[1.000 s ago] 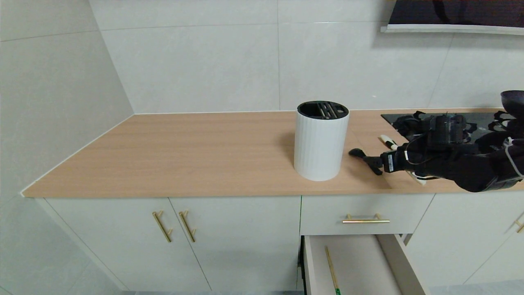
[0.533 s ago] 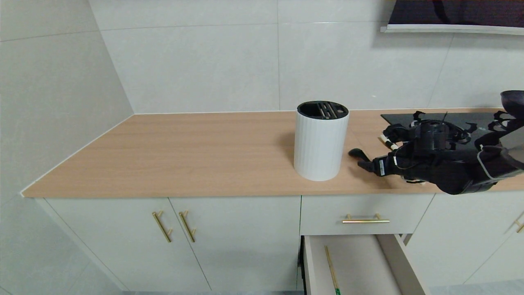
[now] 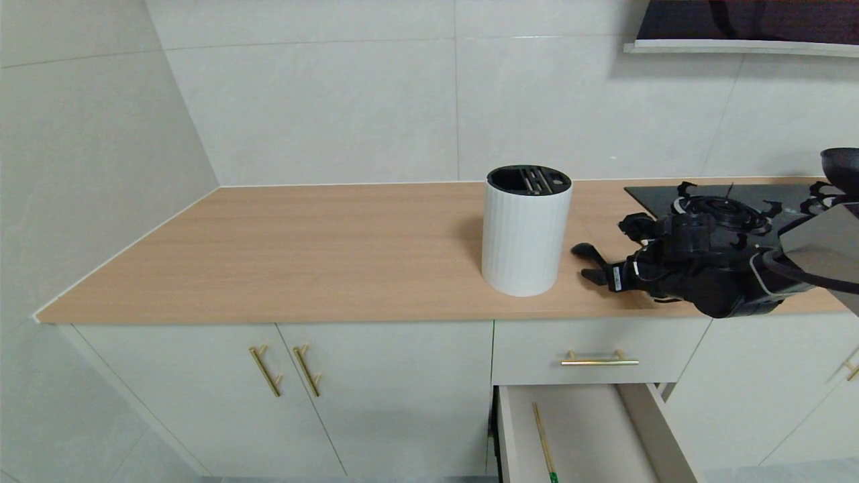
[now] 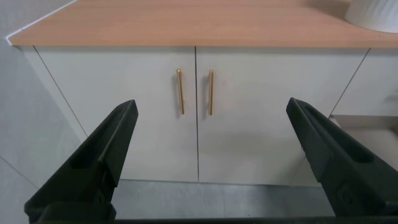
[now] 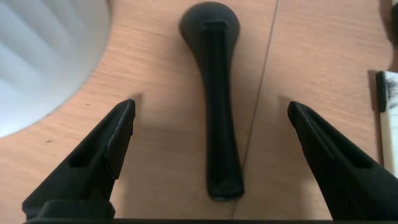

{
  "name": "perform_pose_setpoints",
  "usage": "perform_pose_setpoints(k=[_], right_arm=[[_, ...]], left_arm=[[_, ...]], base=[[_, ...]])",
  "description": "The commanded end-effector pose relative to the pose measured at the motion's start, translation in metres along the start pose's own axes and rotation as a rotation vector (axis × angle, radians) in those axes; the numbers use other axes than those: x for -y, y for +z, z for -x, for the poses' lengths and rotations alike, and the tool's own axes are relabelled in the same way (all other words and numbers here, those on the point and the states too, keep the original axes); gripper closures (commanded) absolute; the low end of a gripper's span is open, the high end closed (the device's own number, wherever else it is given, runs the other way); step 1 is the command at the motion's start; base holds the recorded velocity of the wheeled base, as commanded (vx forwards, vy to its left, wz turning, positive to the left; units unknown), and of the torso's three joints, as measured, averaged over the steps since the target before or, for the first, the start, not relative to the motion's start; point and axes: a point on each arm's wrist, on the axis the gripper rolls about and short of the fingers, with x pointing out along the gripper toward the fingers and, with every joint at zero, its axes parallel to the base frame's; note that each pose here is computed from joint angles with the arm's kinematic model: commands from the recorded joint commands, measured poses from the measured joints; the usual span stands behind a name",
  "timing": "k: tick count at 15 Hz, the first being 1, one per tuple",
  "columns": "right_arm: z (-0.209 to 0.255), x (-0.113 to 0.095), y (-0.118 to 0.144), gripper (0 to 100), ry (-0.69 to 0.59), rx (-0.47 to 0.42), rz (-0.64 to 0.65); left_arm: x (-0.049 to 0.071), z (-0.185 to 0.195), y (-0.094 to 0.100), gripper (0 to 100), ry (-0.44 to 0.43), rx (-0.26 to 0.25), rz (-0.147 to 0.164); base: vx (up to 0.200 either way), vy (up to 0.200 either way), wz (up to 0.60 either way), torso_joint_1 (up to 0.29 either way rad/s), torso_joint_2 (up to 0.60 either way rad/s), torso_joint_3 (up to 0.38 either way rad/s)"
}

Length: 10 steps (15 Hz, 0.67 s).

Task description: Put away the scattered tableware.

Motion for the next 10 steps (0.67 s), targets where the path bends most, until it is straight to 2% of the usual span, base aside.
perform_pose_setpoints(k=[1,4,5,10], right_arm=[[-0.0038,0.0011,-0.0025,0,-0.001,-0.004,-0.002],[-0.0065,0.0034,-0.0047,0,-0.008,-0.007,-0.009],[-0.0072,0.0042,-0.0055,100,-0.009,-0.009,-0.009],[-0.0085,0.0043,-0.0061,100,-0.009,-0.01,-0.016]], left_arm=[[0.0,0.0,0.0,0,0.0,0.0,0.001],[0.0,0.0,0.0,0,0.0,0.0,0.001],[0.0,0.0,0.0,0,0.0,0.0,0.001],[0.0,0.0,0.0,0,0.0,0.0,0.001]], base=[[0.0,0.0,0.0,0.0,0.0,0.0],[0.0,0.0,0.0,0.0,0.0,0.0],[0.0,0.0,0.0,0.0,0.0,0.0],[0.0,0.0,0.0,0.0,0.0,0.0]])
